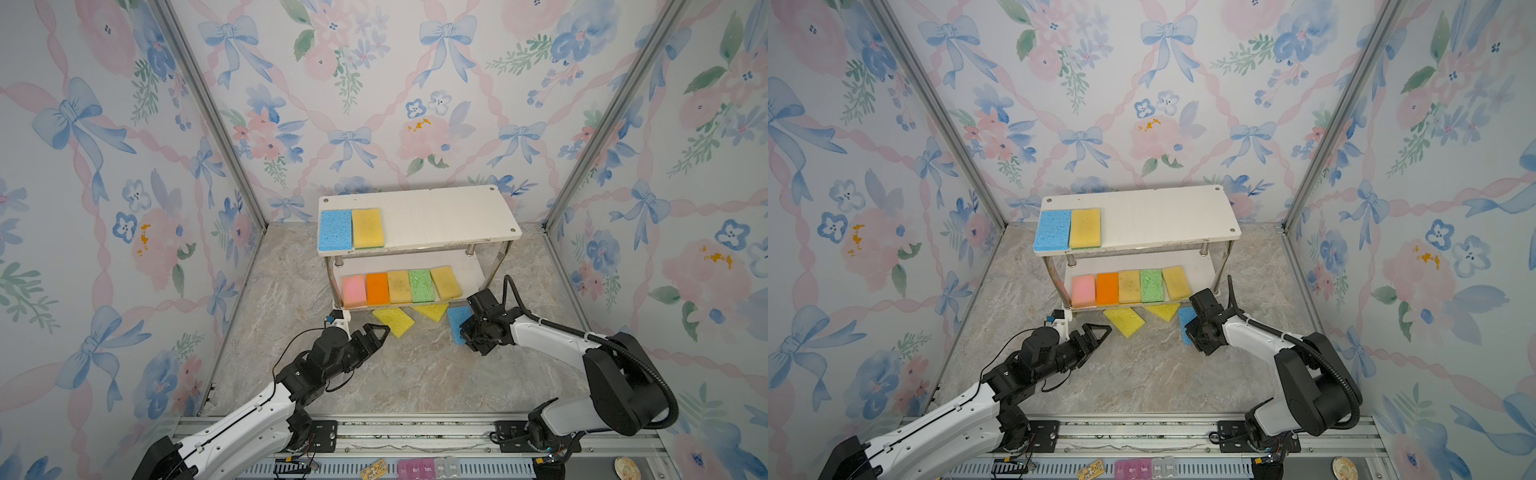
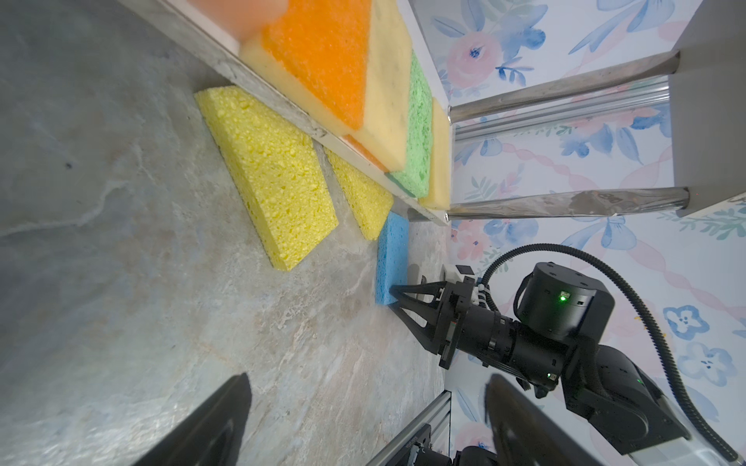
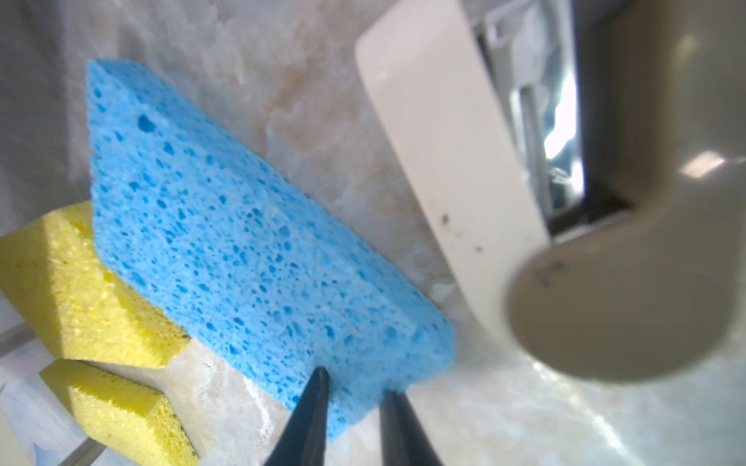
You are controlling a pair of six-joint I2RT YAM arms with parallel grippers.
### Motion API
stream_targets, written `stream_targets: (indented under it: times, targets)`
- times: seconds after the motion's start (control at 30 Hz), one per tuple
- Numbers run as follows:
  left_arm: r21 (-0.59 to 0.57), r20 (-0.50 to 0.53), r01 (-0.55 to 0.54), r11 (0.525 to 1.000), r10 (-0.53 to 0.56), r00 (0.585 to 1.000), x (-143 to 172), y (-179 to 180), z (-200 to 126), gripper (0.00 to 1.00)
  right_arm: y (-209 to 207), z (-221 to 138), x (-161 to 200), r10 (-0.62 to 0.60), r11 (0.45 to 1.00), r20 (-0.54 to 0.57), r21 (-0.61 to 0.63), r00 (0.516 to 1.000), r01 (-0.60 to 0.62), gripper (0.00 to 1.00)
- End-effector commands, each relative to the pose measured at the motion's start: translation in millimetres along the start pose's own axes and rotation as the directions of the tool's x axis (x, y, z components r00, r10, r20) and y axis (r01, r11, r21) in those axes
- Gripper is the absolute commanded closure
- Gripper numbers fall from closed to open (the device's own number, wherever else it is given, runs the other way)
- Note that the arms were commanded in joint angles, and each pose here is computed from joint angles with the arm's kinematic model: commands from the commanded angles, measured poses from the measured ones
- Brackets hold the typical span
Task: Arrange cleaning sponges on a shelf
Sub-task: Pick up the cleaning sponge at the center of the table.
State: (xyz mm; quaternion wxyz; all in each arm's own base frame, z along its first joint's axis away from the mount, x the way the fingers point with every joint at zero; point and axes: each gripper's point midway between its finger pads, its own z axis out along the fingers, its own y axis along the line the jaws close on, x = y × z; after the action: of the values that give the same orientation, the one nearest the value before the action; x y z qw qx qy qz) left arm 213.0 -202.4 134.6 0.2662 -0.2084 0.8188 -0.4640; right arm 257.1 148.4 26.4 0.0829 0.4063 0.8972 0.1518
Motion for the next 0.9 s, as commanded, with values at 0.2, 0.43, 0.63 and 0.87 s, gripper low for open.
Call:
stream_targets:
  times: [0.2, 0.43, 0.63, 0.87]
  targets:
    - [0.008, -0.024, 0.006, 1.000, -0.006, 1.000, 5, 4, -1, 0.07, -24, -36, 9, -0.089, 0.994, 0.018, 0.062, 0.996, 0.088, 1.00]
    - [0.017, -0.071, -0.055, 0.998, 0.056, 0.996, 12, -16, 7, 0.07, -30, -64, 24, -0.163, 0.987, 0.009, -0.001, 0.987, 0.163, 1.00]
    - [0.178, -0.095, 0.032, 0.983, -0.015, 0.995, 24, -61, 16, 0.05, -18, -99, 46, -0.255, 0.958, -0.001, -0.134, 0.967, 0.253, 1.00]
    - [0.272, -0.131, 0.037, 0.962, -0.001, 0.991, 45, -114, 25, 0.05, 13, -137, 67, -0.305, 0.893, -0.026, -0.356, 0.952, 0.276, 1.00]
